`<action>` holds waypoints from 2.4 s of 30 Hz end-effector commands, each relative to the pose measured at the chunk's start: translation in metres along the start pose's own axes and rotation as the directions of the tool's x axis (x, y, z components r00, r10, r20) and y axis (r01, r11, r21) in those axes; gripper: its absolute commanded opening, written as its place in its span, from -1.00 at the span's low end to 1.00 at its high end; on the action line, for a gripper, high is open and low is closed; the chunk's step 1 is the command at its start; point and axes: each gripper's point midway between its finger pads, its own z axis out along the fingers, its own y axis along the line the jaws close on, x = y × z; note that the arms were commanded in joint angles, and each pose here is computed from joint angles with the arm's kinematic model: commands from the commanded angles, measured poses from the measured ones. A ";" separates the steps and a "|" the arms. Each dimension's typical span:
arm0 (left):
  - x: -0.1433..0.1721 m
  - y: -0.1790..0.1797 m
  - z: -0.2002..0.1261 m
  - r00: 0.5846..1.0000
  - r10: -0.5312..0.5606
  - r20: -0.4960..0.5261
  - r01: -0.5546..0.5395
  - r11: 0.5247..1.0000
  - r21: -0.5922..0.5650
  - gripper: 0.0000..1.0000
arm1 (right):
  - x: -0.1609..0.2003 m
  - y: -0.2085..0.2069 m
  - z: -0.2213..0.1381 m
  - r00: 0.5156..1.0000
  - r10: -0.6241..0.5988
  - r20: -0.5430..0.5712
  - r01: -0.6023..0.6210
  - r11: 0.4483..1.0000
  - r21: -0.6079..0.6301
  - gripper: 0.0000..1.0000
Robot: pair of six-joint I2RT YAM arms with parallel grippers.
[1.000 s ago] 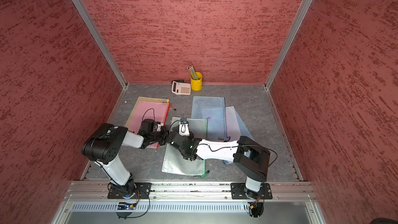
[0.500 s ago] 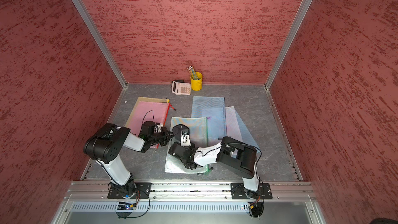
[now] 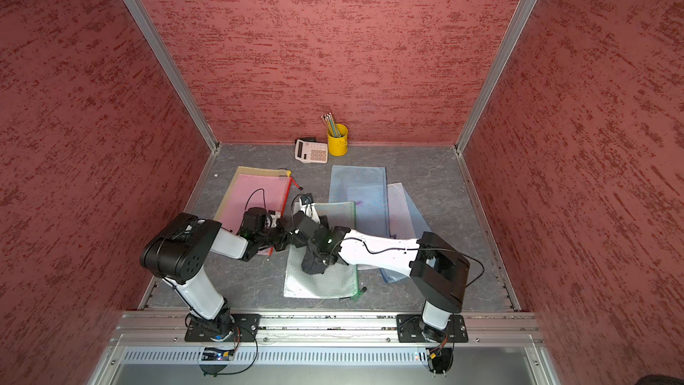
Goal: Wipe the document bag
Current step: Place the cleaning item in the document bag, then wipe the dirt from the document bag, then adjust the cleaning item in the document bag.
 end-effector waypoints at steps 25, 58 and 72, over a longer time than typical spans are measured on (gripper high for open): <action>0.006 0.044 -0.005 0.998 -0.053 -0.041 0.045 0.986 -0.161 -1.00 | 0.028 -0.043 0.038 0.999 -0.004 -0.048 0.001 0.998 -0.062 0.27; 0.001 0.031 -0.001 0.992 -0.032 -0.125 0.016 0.992 -0.125 -1.00 | 0.062 -0.029 -0.025 0.938 -0.217 -0.270 0.218 0.976 -0.026 0.74; -0.008 0.029 -0.004 0.965 0.058 -0.255 -0.106 0.978 -0.180 -1.00 | 0.124 -0.054 -0.006 0.664 -0.614 -0.427 0.607 0.776 -0.172 0.97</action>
